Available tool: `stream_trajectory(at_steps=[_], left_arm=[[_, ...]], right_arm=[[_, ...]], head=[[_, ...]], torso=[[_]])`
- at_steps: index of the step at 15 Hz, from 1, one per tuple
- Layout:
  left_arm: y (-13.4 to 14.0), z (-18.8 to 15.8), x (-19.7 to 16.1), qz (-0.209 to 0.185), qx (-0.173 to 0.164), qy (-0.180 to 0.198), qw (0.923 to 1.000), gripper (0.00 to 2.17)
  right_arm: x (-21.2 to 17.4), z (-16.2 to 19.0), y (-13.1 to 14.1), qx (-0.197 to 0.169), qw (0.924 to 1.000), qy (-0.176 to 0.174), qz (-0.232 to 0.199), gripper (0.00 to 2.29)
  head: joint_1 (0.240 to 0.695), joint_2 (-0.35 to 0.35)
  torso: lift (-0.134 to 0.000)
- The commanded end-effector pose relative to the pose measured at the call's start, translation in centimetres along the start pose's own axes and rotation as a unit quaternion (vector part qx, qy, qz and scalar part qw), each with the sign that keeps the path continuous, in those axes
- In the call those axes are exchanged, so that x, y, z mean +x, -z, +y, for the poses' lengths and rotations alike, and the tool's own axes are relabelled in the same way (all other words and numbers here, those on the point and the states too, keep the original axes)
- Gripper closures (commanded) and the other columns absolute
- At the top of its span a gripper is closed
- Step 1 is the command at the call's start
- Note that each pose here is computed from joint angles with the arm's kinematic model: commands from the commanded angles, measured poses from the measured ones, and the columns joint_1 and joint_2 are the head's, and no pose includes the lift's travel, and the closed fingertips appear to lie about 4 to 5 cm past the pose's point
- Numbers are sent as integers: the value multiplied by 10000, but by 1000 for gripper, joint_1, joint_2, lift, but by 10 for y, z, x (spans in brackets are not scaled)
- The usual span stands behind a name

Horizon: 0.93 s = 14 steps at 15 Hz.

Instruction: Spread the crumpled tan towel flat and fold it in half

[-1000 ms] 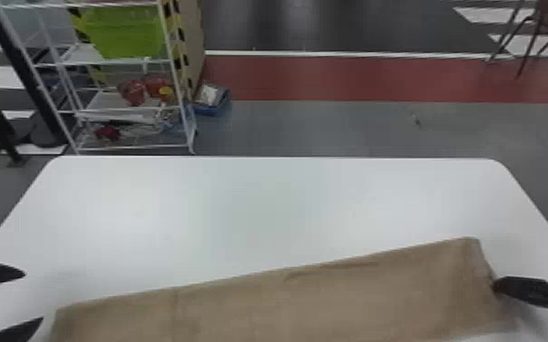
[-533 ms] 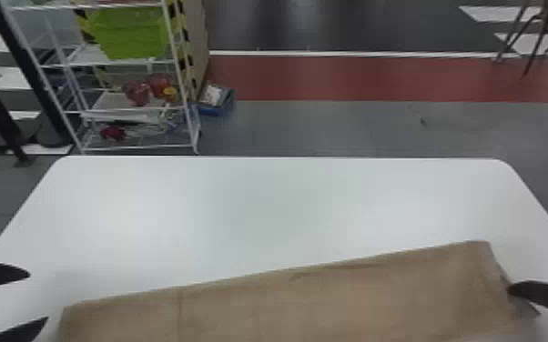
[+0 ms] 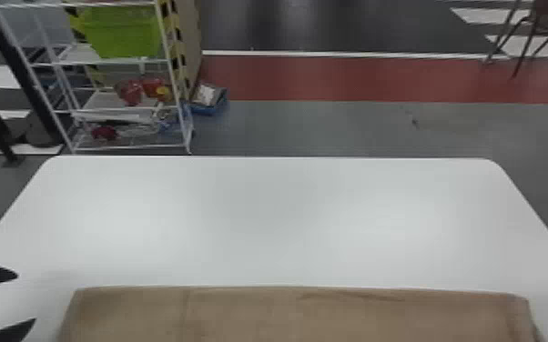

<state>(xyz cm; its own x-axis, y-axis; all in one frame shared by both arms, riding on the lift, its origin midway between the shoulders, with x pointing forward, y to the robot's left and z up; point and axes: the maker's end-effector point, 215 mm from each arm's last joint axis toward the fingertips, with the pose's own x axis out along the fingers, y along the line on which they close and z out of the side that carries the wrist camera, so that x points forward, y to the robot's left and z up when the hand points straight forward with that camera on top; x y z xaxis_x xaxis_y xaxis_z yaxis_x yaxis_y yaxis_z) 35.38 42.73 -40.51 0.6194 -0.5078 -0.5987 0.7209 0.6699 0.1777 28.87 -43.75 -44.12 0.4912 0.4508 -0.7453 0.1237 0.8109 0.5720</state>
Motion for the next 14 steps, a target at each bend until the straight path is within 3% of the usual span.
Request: stream_trajectory(at_steps=[1,6,7,8,9,14], left_arm=[[-1,1,0,2,12,-8,10000,151],[-4,2,-1,-32,26,-16,10000,151],[-5,2,-3,-80,8,-39,10000,151],[-5,4,-6,-109,-21,-95,9999,140],[-5,7,-8,-133,-35,-131,9998,137],[-4,2,-4,-126,-52,-73,9999,137]], right_arm=[[-8,-2,17,55,10000,-2,61,1420],[-7,-2,13,69,10000,-9,0,1305],[-9,0,9,46,10000,-28,-40,917],[-15,3,3,18,9999,-66,-148,205],[-20,6,-1,30,9996,-115,-267,-2],[-22,5,-3,27,9995,-88,-315,16]], head=[[695,-18],[695,-20],[695,-21],[695,-21],[695,-20],[695,-26]], torso=[[-123],[-123],[-123],[-123],[-123],[-123]])
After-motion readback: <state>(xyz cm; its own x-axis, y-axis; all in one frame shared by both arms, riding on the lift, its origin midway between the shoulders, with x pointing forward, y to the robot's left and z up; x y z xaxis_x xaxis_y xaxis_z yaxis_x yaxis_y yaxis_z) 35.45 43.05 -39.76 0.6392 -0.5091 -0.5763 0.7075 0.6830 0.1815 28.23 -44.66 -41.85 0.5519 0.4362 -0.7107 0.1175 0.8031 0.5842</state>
